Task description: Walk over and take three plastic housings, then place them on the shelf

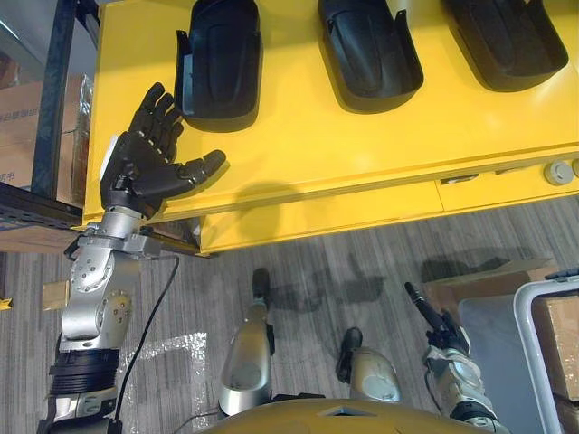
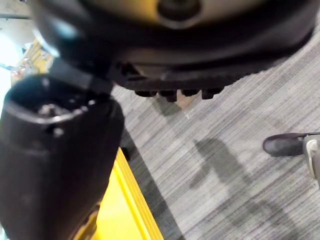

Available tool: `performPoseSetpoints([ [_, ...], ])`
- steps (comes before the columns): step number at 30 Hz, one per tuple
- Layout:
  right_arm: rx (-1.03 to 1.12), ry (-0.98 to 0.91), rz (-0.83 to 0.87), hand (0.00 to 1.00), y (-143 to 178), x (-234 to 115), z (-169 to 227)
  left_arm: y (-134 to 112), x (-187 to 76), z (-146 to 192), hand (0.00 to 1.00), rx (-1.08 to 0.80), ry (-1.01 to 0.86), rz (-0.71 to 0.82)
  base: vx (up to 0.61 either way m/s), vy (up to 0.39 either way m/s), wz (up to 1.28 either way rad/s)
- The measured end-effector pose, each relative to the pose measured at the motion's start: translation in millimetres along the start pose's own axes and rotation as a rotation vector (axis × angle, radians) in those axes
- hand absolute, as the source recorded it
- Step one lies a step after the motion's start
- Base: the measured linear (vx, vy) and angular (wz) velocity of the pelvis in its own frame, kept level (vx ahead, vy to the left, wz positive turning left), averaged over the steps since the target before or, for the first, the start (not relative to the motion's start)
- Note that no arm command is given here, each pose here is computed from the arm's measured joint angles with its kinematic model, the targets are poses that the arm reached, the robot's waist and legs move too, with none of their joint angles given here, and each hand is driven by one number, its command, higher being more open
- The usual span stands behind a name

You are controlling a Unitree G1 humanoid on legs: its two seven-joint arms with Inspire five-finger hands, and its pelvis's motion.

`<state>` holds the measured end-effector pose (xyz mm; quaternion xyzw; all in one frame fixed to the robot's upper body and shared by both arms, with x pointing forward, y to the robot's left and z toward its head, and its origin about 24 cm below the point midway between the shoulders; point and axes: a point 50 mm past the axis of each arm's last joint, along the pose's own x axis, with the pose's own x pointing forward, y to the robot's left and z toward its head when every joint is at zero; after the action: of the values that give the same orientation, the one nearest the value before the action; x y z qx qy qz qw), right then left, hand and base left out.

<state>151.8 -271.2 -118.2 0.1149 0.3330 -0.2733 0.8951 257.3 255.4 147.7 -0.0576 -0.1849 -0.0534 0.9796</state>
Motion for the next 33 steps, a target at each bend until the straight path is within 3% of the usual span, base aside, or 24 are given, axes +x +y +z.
performPoseSetpoints([
  [10,0.001,0.005,0.002,1.00,1,1,0,-3,1,-2,1.00,-0.012,0.009,0.040,0.00,0.000,0.00],
  [17,0.002,-0.002,-0.033,1.00,-2,0,-1,11,-8,1,1.00,0.208,-0.017,0.266,0.00,0.000,0.00],
  [22,0.010,0.017,-0.080,1.00,-13,-5,-9,25,-31,14,1.00,0.279,-0.117,0.404,0.01,-0.020,0.07],
  [29,0.022,-0.009,-0.077,1.00,-12,-7,-11,-11,-19,61,1.00,0.264,-0.371,0.199,0.00,-0.011,0.03],
  [33,0.025,-0.015,-0.071,1.00,-9,-8,-12,-22,-5,68,1.00,0.241,-0.399,0.130,0.01,-0.024,-0.18],
])
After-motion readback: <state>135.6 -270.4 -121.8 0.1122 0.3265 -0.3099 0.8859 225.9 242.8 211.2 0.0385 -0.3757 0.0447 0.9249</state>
